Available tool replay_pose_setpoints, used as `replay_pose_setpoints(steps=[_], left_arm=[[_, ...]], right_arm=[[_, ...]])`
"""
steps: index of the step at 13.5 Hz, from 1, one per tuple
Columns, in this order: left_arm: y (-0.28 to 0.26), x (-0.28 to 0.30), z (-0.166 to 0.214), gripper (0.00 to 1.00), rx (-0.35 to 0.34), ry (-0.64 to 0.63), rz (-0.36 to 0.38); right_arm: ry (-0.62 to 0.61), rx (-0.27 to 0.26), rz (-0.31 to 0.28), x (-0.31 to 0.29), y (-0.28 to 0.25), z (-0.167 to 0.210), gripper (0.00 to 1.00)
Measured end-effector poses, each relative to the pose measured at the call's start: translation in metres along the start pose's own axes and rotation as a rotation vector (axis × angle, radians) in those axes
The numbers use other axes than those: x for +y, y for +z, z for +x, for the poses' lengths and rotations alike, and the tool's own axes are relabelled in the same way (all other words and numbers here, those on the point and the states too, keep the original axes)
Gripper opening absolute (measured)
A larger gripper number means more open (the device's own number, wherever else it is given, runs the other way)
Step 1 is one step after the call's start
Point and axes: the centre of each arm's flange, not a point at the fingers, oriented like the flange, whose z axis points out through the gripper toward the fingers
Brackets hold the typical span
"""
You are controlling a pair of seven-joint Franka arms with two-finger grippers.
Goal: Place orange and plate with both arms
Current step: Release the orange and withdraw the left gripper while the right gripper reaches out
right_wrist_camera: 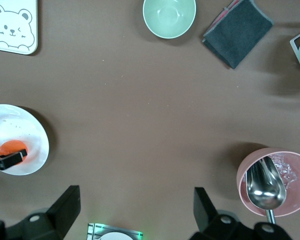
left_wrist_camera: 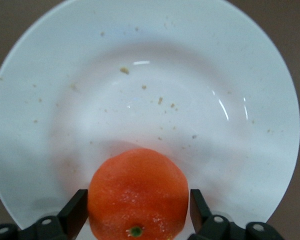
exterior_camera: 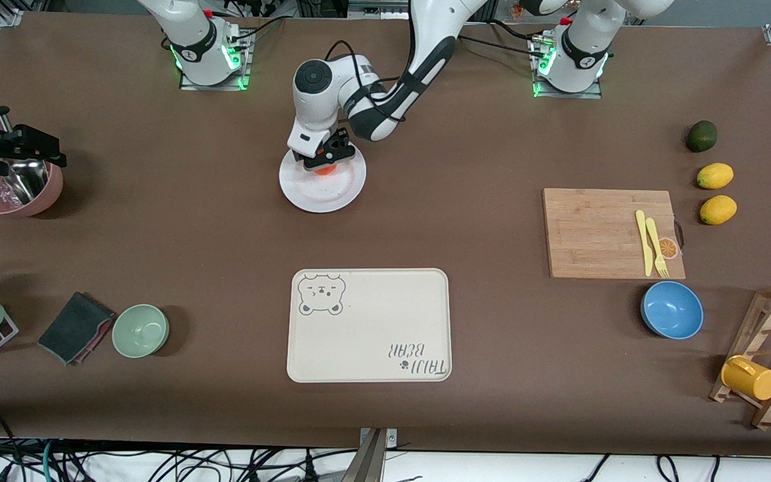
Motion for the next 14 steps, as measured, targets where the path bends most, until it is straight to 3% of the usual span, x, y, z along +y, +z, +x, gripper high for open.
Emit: replay_pose_setpoints(steps=[1, 3, 7, 11, 14], left_arm=[[-0.020, 0.000, 0.021, 1.00, 0.001, -0.021, 0.027], [-0.083, -0.010, 0.078, 1.00, -0.004, -0.064, 0.075], [-0.213, -0.093, 0.246, 1.00, -0.047, -0.019, 0.134], [-0.255, -0.205, 0.397, 1.00, -0.083, 0.083, 0.105], [-0.274, -0.299, 0.483, 1.00, -0.091, 0.173, 0.065]], right_arm=[[0.001, 0.003, -0.001, 0.000, 0.000, 0.000, 1.00], [0.004, 0.010, -0.002, 0.003, -0.001, 0.001, 1.00], [0.018, 0.010, -0.001, 0.011, 0.001, 0.000, 1.00], [0.022, 0.016, -0.002, 0.013, 0.010, 0.010, 1.00], [0.019, -0.044, 0.011, 0.016, 0.046, 0.030, 1.00]])
